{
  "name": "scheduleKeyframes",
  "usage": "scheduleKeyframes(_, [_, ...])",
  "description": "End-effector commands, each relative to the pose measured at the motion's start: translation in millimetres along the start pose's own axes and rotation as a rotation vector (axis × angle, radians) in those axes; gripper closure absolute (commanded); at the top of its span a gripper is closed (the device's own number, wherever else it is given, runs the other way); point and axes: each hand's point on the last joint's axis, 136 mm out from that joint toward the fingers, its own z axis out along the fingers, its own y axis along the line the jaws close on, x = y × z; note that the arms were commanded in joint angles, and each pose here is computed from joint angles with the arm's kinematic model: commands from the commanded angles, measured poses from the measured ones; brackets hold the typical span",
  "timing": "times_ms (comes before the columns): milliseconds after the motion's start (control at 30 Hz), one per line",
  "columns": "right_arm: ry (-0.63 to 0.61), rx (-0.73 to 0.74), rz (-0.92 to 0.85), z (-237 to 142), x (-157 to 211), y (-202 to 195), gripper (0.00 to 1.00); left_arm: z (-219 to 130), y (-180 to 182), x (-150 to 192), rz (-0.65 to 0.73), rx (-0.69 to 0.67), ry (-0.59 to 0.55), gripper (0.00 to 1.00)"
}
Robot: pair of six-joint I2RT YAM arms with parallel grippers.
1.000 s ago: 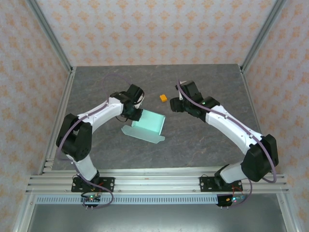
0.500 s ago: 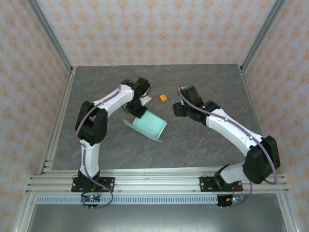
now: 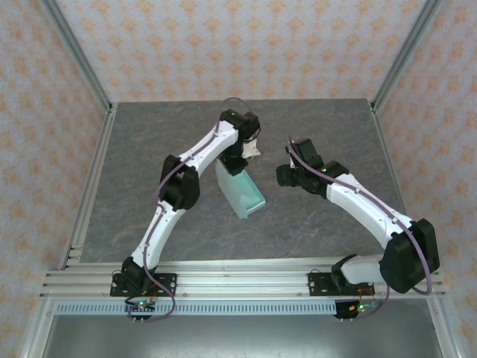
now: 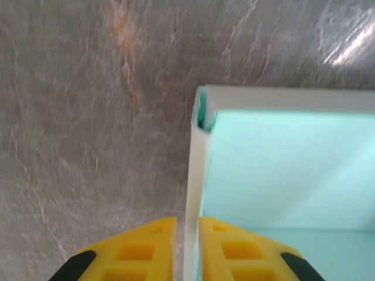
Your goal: Fold the paper box
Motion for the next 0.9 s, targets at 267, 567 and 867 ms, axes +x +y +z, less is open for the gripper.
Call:
scheduleKeyframes(267, [0.087, -0.072, 0.099, 24, 33, 9, 0.45, -53, 7, -16, 0.033, -0.132, -0.119, 0.59])
scheduleKeyframes(567, [0.200, -0.063, 0.074, 84, 58, 31, 0.53, -170, 46, -19, -0.333, -0.161, -0.564, 0.51])
scheduleKeyframes(867, [0.282, -0.165, 0.067, 94, 92, 57, 0.60, -180, 85, 91, -0.852, -0.197, -0.814, 0.50])
